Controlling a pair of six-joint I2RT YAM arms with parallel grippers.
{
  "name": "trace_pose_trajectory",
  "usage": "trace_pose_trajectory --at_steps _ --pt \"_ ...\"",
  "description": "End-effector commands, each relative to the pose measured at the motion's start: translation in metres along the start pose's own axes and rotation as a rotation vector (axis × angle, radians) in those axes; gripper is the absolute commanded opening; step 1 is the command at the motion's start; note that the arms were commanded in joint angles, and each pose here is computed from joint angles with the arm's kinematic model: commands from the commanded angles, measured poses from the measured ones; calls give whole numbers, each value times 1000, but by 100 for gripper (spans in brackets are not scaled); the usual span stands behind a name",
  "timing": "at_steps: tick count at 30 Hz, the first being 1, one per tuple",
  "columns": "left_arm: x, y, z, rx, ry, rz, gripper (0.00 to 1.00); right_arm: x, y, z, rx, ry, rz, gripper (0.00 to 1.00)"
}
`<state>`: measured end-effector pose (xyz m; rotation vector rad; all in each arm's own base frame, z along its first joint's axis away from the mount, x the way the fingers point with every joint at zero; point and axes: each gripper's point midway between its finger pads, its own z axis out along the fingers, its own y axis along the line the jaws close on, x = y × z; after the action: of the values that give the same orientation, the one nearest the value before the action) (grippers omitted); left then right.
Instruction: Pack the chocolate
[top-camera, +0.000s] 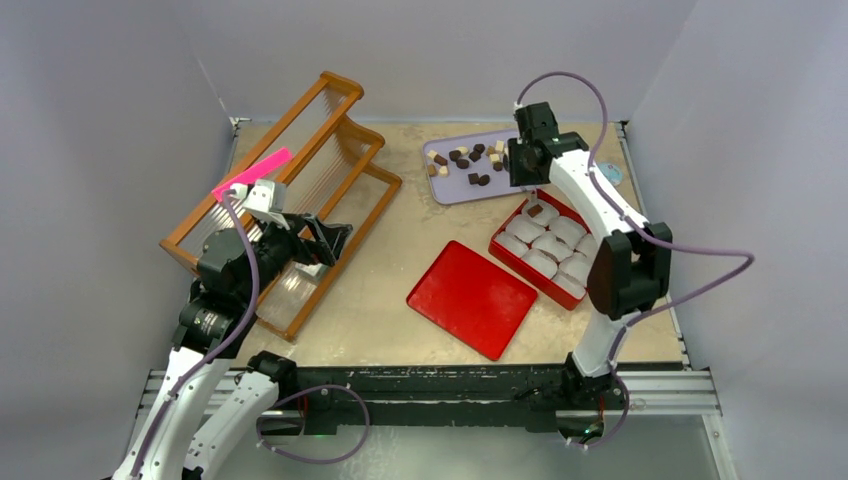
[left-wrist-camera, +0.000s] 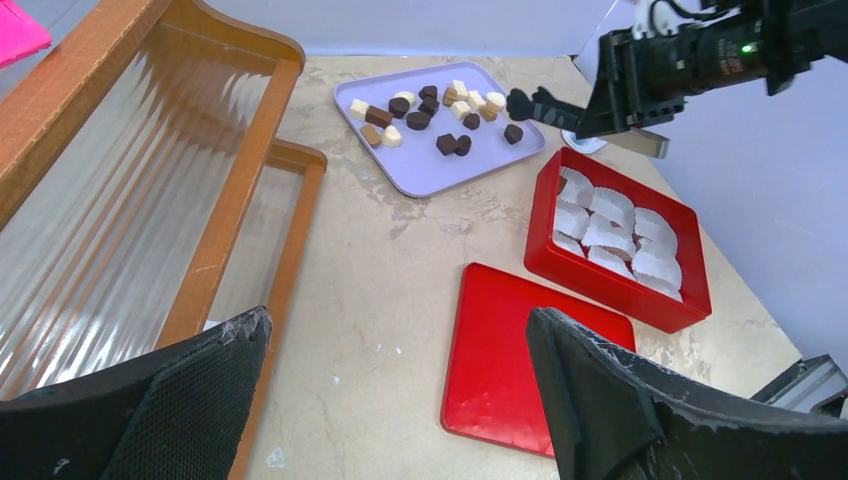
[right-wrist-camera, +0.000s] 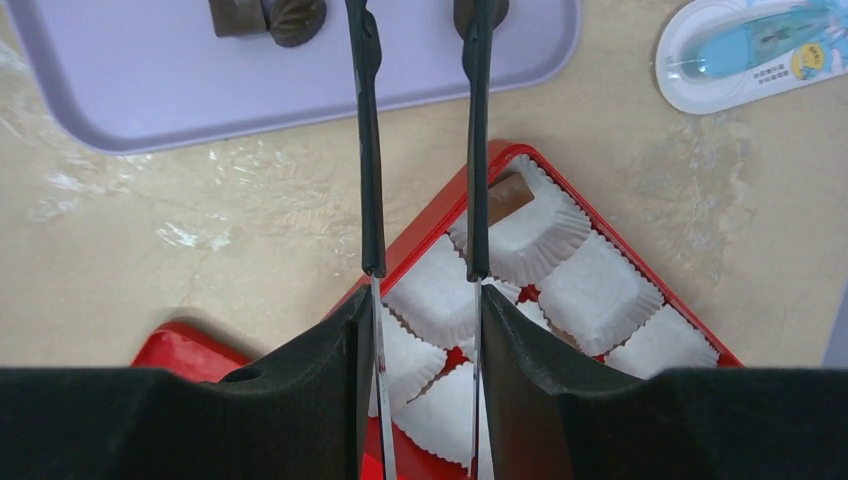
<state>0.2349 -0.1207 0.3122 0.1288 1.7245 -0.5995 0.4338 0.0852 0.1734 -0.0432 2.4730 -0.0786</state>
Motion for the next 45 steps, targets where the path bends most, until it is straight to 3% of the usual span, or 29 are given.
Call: trace_pose_trajectory --at_steps 1,32,45 --pt "-3 -4 0 26 -21 14 98 -6 -4 1 -8 31 -75 43" --pt "-5 0 -1 5 -31 22 98 -1 -26 59 -28 206 -97 45" --pt "-4 1 -1 -3 -28 23 98 -5 -24 53 -41 191 -92 29"
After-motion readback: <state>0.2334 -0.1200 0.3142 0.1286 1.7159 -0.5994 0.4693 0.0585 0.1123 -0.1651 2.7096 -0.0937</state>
